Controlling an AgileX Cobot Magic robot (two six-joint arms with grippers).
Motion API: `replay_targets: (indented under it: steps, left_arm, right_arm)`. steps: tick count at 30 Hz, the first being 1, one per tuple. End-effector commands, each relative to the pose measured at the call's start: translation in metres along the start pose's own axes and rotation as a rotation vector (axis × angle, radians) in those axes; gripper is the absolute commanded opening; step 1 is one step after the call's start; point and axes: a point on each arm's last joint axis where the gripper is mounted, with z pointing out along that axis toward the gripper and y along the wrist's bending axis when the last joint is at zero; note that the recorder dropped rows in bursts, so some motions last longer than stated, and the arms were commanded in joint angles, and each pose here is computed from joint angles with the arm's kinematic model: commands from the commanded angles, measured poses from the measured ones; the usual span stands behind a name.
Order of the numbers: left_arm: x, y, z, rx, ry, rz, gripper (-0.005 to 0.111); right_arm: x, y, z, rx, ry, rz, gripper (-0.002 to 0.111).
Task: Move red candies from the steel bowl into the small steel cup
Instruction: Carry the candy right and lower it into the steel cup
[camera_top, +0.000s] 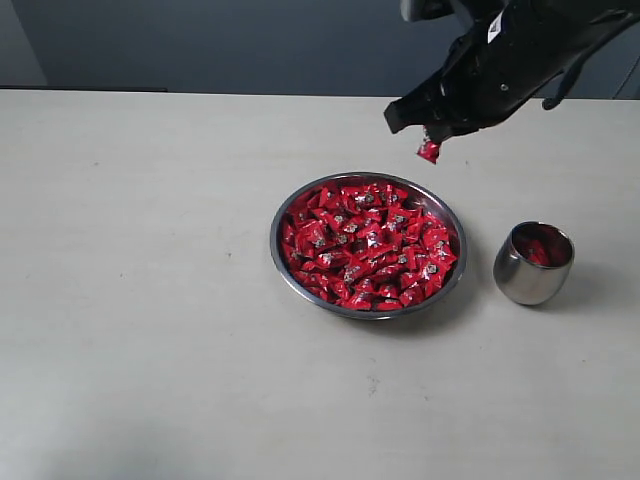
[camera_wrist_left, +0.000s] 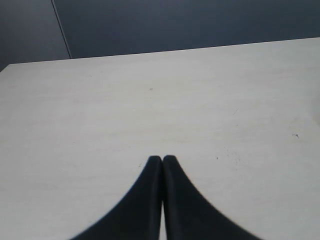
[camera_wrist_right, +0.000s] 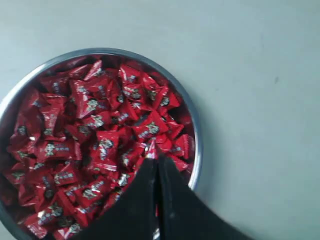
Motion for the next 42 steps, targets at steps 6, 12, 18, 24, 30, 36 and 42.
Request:
replay_targets:
  steps: [6,12,18,24,30,36,42]
  left_arm:
    - [0.000,0.000,0.000,0.004,-0.013,0.001,0.000]
    - [0.000,0.000,0.000,0.004,-0.013,0.001,0.000]
    - [0.000,0.000,0.000,0.004,-0.013,0.001,0.000]
    - [0.000,0.000,0.000,0.004,-0.013,0.001,0.000]
    - [0.000,0.000,0.000,0.004,-0.013,0.001,0.000]
    - [0.000,0.000,0.000,0.004,-0.013,0.001,0.000]
    - [0.000,0.000,0.000,0.004,-0.013,0.001,0.000]
  right_arm:
    - [0.006,-0.012,-0.022,0.126,0.055,-0.017,-0.001]
    - [0.013,-0.028,-0.025,0.310,0.120,0.010,-0.001]
    - [0.031,-0.040,-0.018,0.325,0.196,0.066,-0.001]
    - [0.070,-0.055,-0.003,0.285,0.200,0.150,-0.001]
    - [0.085,-0.054,-0.005,0.252,0.173,0.194,-0.001]
    - [0.084,-0.053,0.004,0.233,0.155,0.201,-0.001]
    - [0.087,-0.053,0.029,0.220,0.211,0.199,-0.001]
